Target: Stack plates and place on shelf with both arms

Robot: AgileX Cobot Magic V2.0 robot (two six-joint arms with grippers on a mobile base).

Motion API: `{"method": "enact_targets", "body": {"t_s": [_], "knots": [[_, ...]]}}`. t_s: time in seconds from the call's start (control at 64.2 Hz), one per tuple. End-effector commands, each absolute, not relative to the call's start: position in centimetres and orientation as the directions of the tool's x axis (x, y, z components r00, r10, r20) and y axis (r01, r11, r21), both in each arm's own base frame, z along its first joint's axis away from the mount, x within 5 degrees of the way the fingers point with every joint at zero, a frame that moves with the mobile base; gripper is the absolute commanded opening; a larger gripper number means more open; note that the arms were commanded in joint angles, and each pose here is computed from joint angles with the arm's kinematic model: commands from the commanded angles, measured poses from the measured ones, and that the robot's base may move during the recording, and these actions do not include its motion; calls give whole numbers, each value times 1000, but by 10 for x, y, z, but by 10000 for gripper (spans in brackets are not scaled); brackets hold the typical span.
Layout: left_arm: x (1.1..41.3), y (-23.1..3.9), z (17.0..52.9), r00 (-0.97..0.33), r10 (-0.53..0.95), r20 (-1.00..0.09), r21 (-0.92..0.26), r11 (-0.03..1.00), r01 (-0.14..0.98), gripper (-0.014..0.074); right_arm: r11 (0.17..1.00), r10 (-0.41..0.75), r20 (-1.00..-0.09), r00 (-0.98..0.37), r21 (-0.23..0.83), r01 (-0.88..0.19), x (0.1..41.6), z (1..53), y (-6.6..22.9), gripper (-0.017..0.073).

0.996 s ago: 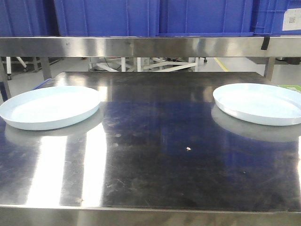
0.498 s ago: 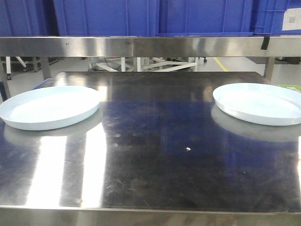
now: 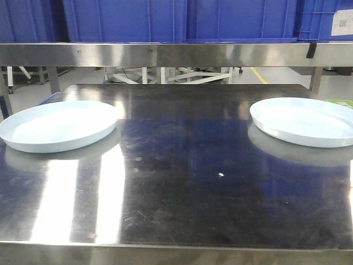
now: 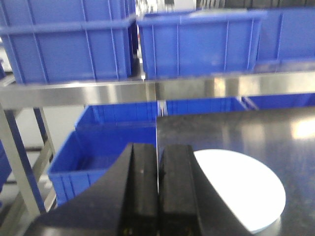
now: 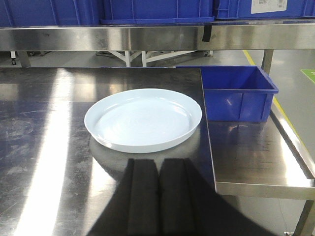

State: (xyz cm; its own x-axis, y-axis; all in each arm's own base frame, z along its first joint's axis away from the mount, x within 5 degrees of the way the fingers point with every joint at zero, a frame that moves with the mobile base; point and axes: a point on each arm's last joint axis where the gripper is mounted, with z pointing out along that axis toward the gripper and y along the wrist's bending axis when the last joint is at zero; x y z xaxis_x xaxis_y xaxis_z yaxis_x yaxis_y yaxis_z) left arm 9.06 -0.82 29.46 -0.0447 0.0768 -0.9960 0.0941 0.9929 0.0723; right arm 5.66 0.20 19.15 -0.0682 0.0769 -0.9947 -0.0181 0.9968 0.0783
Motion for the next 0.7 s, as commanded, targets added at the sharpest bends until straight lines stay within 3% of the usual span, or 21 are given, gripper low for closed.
{"method": "enact_targets", "body": {"t_s": [0.0, 0.327, 0.529, 0.685], "knots": [[105, -10, 319, 15, 51, -999, 53, 994, 96, 83, 998, 68, -997, 40, 67, -8, 55, 201, 1, 55], [187, -19, 326, -245, 29, -969, 4, 995, 101, 83, 998, 68, -997, 40, 67, -8, 55, 201, 1, 55], [240, -26, 321, -435, -66, -898, -111, 991, 79, 83, 998, 68, -997, 40, 67, -8, 55, 201, 1, 55], [274, -31, 316, -545, -65, -836, -125, 989, 74, 83, 998, 68, -997, 40, 67, -8, 55, 201, 1, 55]]}}
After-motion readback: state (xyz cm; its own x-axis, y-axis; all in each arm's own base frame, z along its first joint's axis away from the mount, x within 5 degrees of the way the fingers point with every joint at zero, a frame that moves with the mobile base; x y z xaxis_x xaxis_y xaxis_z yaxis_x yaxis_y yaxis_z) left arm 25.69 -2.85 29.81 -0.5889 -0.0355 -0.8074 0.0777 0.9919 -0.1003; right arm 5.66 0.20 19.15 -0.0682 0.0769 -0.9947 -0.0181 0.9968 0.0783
